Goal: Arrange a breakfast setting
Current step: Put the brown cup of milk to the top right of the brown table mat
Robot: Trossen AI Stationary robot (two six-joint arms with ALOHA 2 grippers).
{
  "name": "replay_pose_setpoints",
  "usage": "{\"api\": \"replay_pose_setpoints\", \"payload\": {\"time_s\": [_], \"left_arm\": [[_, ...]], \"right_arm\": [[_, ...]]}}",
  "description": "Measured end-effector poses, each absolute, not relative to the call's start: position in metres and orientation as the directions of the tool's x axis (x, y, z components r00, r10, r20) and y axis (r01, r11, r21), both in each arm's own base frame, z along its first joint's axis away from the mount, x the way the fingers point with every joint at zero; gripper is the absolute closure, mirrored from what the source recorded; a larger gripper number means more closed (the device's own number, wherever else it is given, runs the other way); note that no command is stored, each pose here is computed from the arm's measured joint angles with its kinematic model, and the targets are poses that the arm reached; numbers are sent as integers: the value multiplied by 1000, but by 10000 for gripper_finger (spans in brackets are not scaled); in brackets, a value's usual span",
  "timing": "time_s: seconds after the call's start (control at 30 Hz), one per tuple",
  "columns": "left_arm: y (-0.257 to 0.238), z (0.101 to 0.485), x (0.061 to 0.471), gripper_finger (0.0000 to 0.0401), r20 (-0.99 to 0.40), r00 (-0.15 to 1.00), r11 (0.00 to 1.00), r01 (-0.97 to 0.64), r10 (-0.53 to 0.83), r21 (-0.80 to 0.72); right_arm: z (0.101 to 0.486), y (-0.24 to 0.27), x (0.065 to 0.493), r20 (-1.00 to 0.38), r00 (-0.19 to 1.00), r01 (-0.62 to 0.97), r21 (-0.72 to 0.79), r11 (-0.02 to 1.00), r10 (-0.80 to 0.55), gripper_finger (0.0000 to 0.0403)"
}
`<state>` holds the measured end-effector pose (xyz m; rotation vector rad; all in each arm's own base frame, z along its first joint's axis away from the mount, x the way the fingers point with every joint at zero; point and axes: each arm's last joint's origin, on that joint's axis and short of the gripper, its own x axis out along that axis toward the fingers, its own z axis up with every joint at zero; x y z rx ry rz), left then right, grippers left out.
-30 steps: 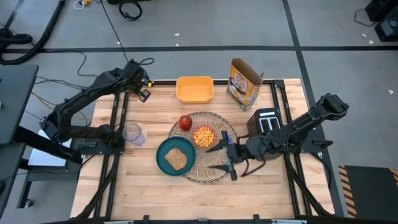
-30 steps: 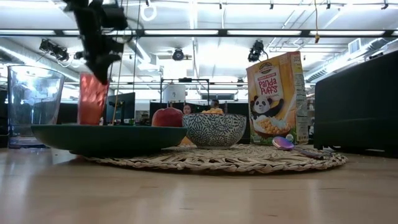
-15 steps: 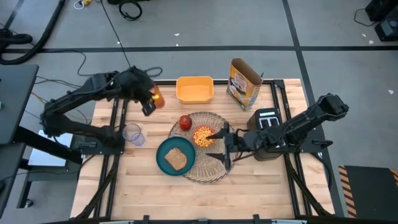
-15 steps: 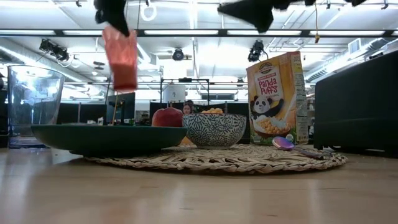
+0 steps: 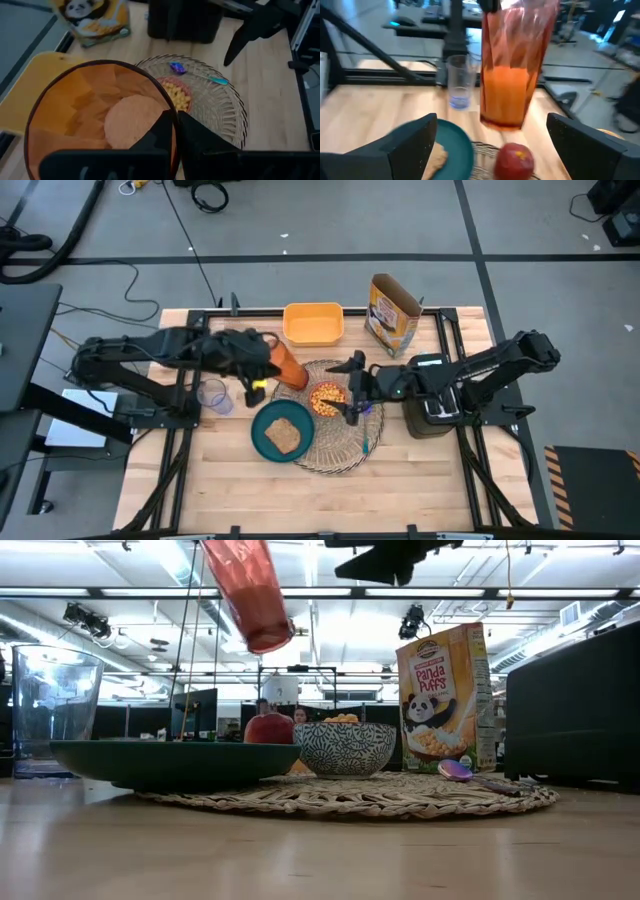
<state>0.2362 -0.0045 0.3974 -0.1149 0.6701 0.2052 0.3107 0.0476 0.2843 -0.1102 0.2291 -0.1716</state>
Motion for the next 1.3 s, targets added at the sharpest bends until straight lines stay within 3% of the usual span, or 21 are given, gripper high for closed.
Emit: {"api": "replay_pose_setpoints", "payload": {"time_s": [0.2, 0.4, 0.77, 1.07, 1.3], "left_arm": [[-26, 390, 263, 382, -583, 807, 994, -110, 91, 4], [-41, 379, 281, 382, -595, 802, 998, -41, 57, 40], [-56, 363, 311, 382, -565, 824, 990, 44, 41, 135], [-55, 356, 314, 382, -591, 806, 988, 52, 46, 148], [-56, 357, 315, 357, -579, 814, 985, 60, 44, 160]], "right_arm": [[269, 39, 313, -330, 933, 108, -116, 987, -141, 22], [260, 41, 319, -356, 931, 45, -103, 994, -79, 15], [233, 33, 328, -469, 874, 122, -36, 992, -125, 23], [231, 31, 329, -480, 869, 122, -27, 992, -120, 64], [231, 30, 329, -474, 870, 139, -35, 990, -139, 65]]}}
